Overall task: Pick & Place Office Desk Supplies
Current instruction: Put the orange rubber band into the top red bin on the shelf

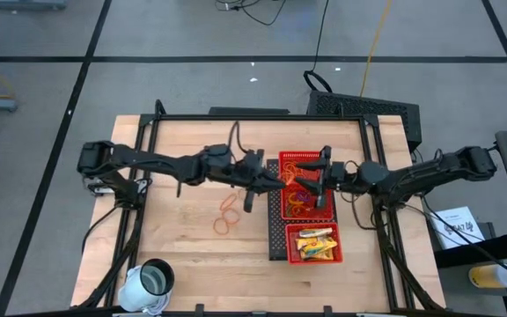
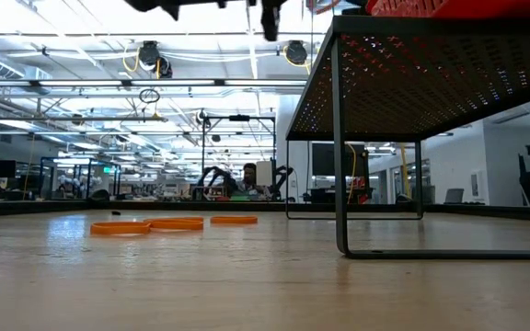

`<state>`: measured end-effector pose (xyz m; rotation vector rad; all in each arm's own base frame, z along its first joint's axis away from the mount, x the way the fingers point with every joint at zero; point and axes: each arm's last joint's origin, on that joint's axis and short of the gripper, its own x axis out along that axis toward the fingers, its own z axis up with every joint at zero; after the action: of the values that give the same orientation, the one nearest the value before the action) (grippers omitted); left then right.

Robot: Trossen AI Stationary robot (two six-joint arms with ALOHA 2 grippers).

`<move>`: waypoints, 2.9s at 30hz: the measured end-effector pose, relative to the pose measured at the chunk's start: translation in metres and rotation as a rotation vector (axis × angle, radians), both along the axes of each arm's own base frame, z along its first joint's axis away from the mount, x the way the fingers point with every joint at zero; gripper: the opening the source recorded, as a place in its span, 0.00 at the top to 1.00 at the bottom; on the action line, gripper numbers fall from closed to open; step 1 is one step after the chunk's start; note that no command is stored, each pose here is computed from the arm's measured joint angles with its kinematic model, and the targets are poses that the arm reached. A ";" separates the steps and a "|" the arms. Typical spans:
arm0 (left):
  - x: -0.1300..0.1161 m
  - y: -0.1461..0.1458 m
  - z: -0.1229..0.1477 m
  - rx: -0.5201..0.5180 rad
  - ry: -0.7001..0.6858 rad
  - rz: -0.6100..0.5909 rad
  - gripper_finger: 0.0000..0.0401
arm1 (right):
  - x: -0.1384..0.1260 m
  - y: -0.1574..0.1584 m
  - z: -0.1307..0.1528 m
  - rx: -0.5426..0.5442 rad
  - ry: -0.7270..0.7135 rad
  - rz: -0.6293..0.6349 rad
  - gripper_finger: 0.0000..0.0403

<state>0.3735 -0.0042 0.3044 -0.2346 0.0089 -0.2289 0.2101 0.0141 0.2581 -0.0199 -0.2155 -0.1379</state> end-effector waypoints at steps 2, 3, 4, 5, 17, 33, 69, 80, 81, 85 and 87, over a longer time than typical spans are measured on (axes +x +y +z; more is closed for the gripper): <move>0.007 -0.001 0.004 0.022 0.016 -0.024 0.99 | 0.007 0.001 -0.001 -0.001 0.018 0.000 0.58; 0.009 -0.001 0.005 0.031 0.031 -0.026 0.99 | 0.009 0.001 -0.002 -0.002 0.023 0.000 0.58; 0.011 -0.001 0.007 0.038 0.038 -0.028 0.99 | 0.011 0.001 -0.003 -0.003 0.032 0.000 0.58; 0.012 -0.001 0.008 0.044 0.045 -0.028 0.98 | 0.013 0.001 -0.004 -0.006 0.039 0.000 0.58; 0.013 -0.001 0.006 0.051 0.077 -0.028 0.99 | 0.015 0.003 -0.002 -0.077 0.002 0.036 0.59; 0.013 0.000 0.007 0.083 0.063 -0.024 0.94 | 0.015 0.003 -0.003 -0.130 0.018 0.024 0.98; -0.059 0.041 0.004 0.126 0.310 0.434 0.62 | -0.028 -0.021 -0.004 0.026 0.301 -0.171 0.99; -0.061 0.044 -0.006 0.059 0.349 0.451 0.62 | -0.031 -0.022 -0.014 0.147 0.383 -0.219 0.71; -0.061 0.044 -0.005 0.058 0.347 0.451 0.62 | -0.032 -0.022 -0.015 0.163 0.387 -0.219 0.66; -0.061 0.045 -0.004 0.061 0.336 0.452 0.62 | -0.036 -0.022 -0.011 0.203 0.358 -0.213 0.49; -0.061 0.045 -0.004 0.062 0.336 0.451 0.62 | -0.039 -0.022 -0.006 0.216 0.353 -0.208 0.43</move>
<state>0.3130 0.0403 0.3000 -0.2056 0.2929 0.2618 0.1715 -0.0080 0.2521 0.1482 0.1557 -0.3604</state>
